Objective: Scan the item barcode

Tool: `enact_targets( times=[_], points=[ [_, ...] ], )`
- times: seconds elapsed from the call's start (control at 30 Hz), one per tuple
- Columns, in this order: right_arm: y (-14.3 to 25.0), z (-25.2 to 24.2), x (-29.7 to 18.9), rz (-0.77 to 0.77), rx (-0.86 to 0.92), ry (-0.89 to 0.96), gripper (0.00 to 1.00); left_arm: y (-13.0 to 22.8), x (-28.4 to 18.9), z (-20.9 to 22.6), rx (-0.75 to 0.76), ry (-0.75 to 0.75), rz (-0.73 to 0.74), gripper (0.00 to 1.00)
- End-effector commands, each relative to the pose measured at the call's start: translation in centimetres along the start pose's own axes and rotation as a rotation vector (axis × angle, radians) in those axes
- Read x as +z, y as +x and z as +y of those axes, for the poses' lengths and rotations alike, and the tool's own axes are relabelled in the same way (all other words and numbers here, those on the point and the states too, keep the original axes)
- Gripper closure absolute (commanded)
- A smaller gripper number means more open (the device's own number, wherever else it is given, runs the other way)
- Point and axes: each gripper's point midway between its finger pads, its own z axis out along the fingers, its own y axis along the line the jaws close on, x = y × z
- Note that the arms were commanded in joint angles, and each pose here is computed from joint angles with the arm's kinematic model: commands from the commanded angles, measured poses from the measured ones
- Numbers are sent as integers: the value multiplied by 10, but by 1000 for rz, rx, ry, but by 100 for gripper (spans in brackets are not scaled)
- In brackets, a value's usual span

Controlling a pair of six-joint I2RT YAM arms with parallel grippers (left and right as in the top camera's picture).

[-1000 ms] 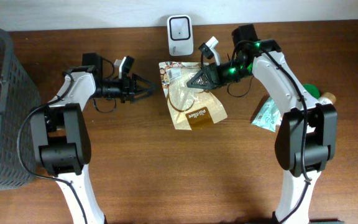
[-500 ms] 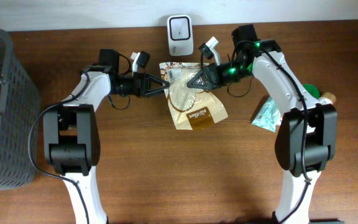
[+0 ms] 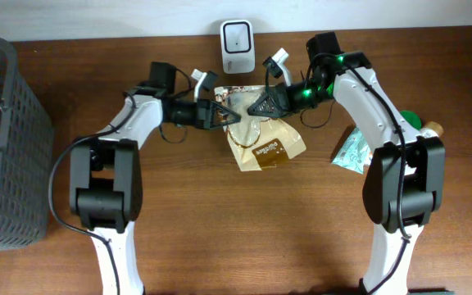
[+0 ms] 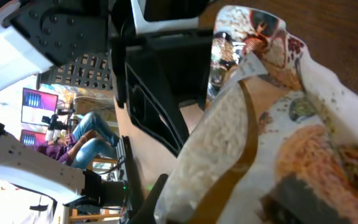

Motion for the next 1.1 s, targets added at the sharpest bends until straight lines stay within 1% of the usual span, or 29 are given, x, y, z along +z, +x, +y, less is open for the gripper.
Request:
enact_targets(
  times=[0.0,0.03,0.07,0.1,0.13,0.17,0.3,0.33,0.37,0.4,0.47,0.5,0.53,0.57,0.7,0.8,0.93,1.07],
  points=[
    [-7,14,-2,-22,-33,-64,96,1,6,5,-33,-19,11,57],
    [-7,14,-2,-22,-33,-64,96,0,6,5,-39,-19,8,59],
    [-7,14,-2,-22,-33,-64,96,-1,6,5,-44,-19,6,64],
    [-7,14,-2,-22,-33,-64,96,-2,6,5,-49,-20,4,73],
    [-7,14,-2,-22,-33,-63,96,-3,6,6,-47,-20,1,92],
    [-7,14,-2,-22,-33,-63,96,-5,5,6,-50,-21,-2,100],
    [-6,10,-1,-17,-33,-40,95,-8,-4,8,-87,-28,-20,100],
    [-5,4,-1,-9,-33,-5,92,-9,-6,8,-87,-23,-26,100],
    [-4,0,-1,-4,-33,22,84,-9,-8,8,-88,-21,-31,100],
    [-3,-5,-1,2,-33,48,79,-9,-10,8,-91,-22,-33,100],
    [-2,-15,-2,13,-37,109,61,-9,-11,7,-106,-21,-33,100],
    [-3,-18,-3,12,-44,126,54,-7,-11,6,-120,-20,-30,100],
    [-4,-19,-3,9,-51,129,51,-6,-11,6,-132,-18,-28,100],
    [-6,-20,-2,4,-57,129,50,-5,-11,4,-139,-10,-27,100],
    [-13,-30,2,-21,-11,126,50,-8,-13,-17,-137,110,-34,100],
    [-10,-40,12,-15,16,69,50,-9,-14,-26,-137,160,-37,100],
    [-7,-56,22,-15,29,30,50,-8,-14,-30,-153,183,-36,100],
    [-15,-51,24,-43,-21,-35,50,-7,-15,-30,-172,183,-35,100]
  ],
)
